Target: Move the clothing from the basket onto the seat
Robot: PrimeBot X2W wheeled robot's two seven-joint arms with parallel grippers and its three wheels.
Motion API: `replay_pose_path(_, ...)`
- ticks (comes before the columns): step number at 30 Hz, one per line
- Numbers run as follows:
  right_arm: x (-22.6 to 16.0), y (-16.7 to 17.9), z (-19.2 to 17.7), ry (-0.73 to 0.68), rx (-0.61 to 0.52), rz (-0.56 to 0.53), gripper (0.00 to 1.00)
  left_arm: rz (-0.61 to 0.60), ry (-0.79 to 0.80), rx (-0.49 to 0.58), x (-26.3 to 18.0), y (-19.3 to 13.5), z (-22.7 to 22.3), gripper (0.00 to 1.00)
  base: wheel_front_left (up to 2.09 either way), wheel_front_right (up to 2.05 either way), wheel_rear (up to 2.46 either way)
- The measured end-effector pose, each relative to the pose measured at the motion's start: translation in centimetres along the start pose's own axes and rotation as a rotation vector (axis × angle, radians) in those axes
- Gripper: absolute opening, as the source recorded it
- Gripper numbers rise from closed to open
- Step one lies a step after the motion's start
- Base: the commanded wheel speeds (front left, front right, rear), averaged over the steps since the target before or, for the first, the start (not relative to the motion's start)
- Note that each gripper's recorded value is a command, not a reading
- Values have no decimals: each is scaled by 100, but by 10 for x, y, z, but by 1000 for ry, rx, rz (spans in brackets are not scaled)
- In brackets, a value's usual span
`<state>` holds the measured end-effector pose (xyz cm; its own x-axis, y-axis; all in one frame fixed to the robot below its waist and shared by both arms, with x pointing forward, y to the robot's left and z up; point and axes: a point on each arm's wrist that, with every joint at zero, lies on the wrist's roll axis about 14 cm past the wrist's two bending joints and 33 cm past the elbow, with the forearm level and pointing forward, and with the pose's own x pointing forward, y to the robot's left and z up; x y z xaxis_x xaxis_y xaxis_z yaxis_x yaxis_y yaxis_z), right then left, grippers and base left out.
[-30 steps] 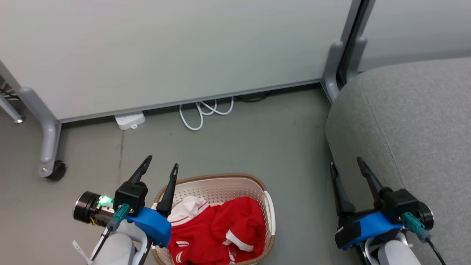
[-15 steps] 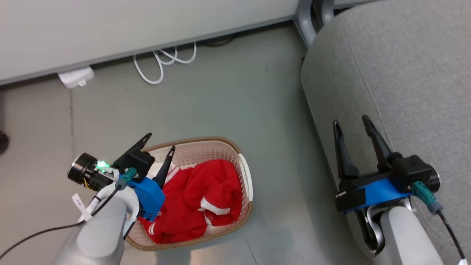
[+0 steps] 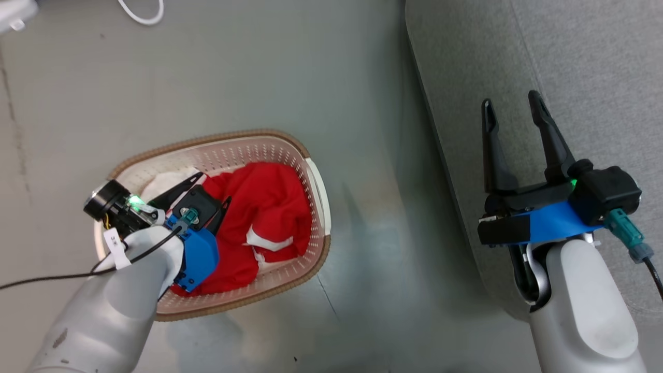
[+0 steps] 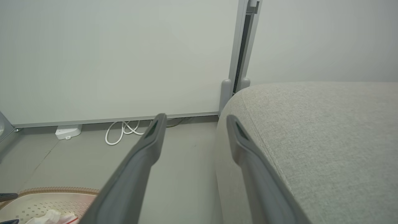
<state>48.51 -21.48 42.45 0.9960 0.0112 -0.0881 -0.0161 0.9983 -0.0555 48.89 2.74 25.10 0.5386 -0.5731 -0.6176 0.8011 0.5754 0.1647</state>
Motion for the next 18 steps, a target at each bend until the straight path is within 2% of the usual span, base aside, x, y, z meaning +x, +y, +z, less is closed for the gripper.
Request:
replay_pose_path(9,21,-9,-37,58,-19,-15,100,-140,111,60,41,-23,-51,100,0,0,0)
replay_pose_path(18,35,-12,-72,112,-29,-14,100,-223,203,73,68,-38,-98,100,0,0,0)
